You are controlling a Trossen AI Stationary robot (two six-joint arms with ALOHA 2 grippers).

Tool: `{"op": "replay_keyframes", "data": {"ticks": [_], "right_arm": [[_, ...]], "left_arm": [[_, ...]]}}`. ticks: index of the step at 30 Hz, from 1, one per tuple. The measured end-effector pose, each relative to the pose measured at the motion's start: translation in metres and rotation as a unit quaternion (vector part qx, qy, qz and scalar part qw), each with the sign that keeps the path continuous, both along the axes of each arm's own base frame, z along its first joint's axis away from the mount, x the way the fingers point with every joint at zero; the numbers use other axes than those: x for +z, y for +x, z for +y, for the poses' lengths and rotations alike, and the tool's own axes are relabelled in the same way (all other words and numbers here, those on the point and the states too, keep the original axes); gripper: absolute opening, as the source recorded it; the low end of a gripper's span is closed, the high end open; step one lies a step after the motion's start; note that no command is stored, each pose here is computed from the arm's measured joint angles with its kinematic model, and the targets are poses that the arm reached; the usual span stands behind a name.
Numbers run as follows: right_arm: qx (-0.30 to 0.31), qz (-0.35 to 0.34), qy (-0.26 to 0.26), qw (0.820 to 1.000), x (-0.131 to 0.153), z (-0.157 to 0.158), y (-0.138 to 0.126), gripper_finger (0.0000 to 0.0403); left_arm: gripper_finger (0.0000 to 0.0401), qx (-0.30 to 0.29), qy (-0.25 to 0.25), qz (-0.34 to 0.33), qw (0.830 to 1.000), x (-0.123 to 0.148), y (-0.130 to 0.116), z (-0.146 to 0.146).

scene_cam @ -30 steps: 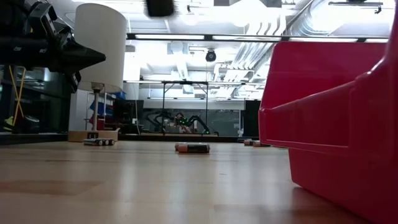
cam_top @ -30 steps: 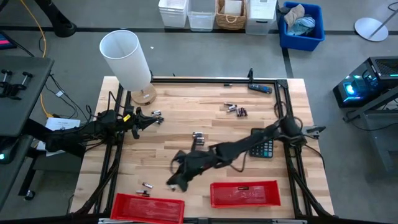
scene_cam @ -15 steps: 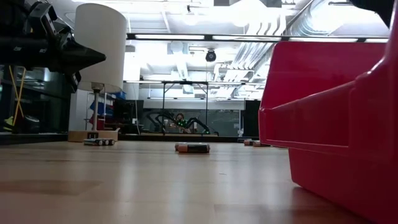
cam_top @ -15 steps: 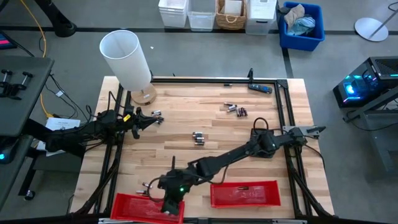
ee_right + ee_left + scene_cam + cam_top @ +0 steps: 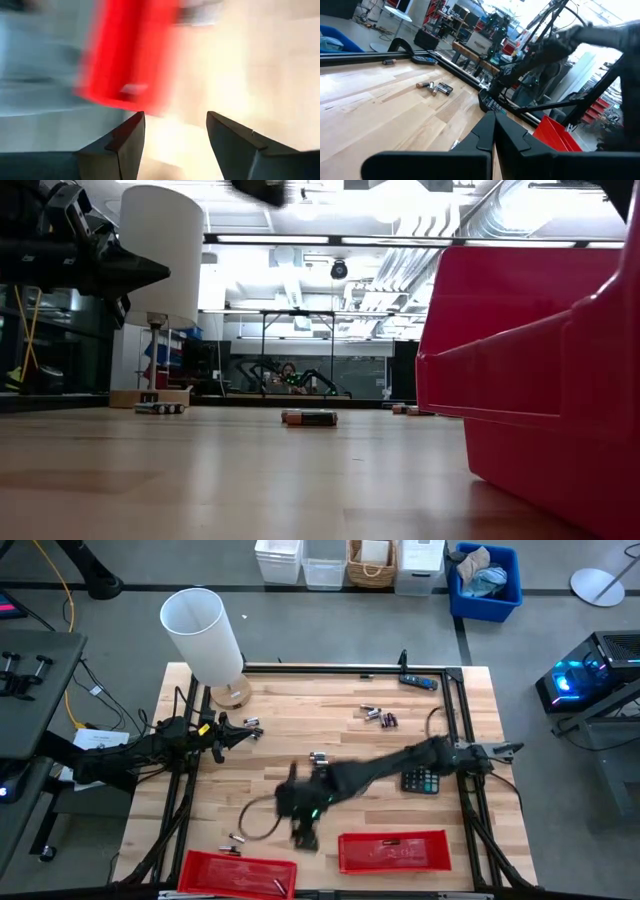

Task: Sort batteries
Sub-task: Put the black-brown battery into the right red bin

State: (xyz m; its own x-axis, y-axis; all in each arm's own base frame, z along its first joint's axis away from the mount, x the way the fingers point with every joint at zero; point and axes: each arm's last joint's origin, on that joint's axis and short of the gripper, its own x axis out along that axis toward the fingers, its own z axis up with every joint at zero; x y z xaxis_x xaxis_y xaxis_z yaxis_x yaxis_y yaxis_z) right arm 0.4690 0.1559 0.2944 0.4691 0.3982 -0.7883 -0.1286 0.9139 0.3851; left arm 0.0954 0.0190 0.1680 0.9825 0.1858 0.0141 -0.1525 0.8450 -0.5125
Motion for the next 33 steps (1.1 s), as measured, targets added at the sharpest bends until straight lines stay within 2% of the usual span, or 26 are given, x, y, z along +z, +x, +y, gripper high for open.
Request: {"op": "replay_keyframes", "data": {"ticks": [2,4,6,8,12,14,16,20,23,26,28,33], "right_arm": [[-0.010,0.009,-0.092,0.996,0.021,-0.022,-0.019,0.0204],[-0.023,0.029,-0.161,0.986,0.035,-0.045,-0.034,0.0203],[-0.050,0.062,-0.206,0.975,0.041,-0.077,-0.047,0.0203],[-0.095,0.094,-0.222,0.966,0.038,-0.116,-0.058,0.0203],[-0.198,0.128,-0.204,0.950,0.022,-0.187,-0.099,0.0203],[-0.271,0.144,-0.181,0.934,0.008,-0.217,-0.130,0.0203],[-0.349,0.166,-0.157,0.909,-0.009,-0.243,-0.162,0.0203],[-0.490,0.218,-0.080,0.840,-0.043,-0.281,-0.217,0.0203],[-0.559,0.248,-0.030,0.791,-0.063,-0.300,-0.242,0.0203],[-0.598,0.261,-0.036,0.757,-0.079,-0.316,-0.256,0.0203],[-0.608,0.255,-0.034,0.751,-0.090,-0.324,-0.258,0.0203],[-0.572,0.281,-0.050,0.769,-0.117,-0.329,-0.255,0.0203]], "left_arm": [[0.0000,0.000,0.000,0.000,1.000,0.000,0.000,0.000],[0.0000,0.000,0.000,0.000,1.000,0.000,0.000,0.000],[0.0000,0.000,0.000,0.000,1.000,0.000,0.000,0.000],[0.0000,0.000,0.000,0.000,1.000,0.000,0.000,0.000],[0.0000,0.000,0.000,0.000,1.000,0.000,0.000,0.000],[0.0000,0.000,0.000,0.000,1.000,0.000,0.000,0.000],[0.0000,0.000,0.000,0.000,1.000,0.000,0.000,0.000],[0.0000,0.000,0.000,0.000,1.000,0.000,0.000,0.000],[0.0000,0.000,0.000,0.000,1.000,0.000,0.000,0.000],[0.0000,0.000,0.000,0.000,1.000,0.000,0.000,0.000],[0.0000,0.000,0.000,0.000,1.000,0.000,0.000,0.000],[0.0000,0.000,0.000,0.000,1.000,0.000,0.000,0.000]]}}
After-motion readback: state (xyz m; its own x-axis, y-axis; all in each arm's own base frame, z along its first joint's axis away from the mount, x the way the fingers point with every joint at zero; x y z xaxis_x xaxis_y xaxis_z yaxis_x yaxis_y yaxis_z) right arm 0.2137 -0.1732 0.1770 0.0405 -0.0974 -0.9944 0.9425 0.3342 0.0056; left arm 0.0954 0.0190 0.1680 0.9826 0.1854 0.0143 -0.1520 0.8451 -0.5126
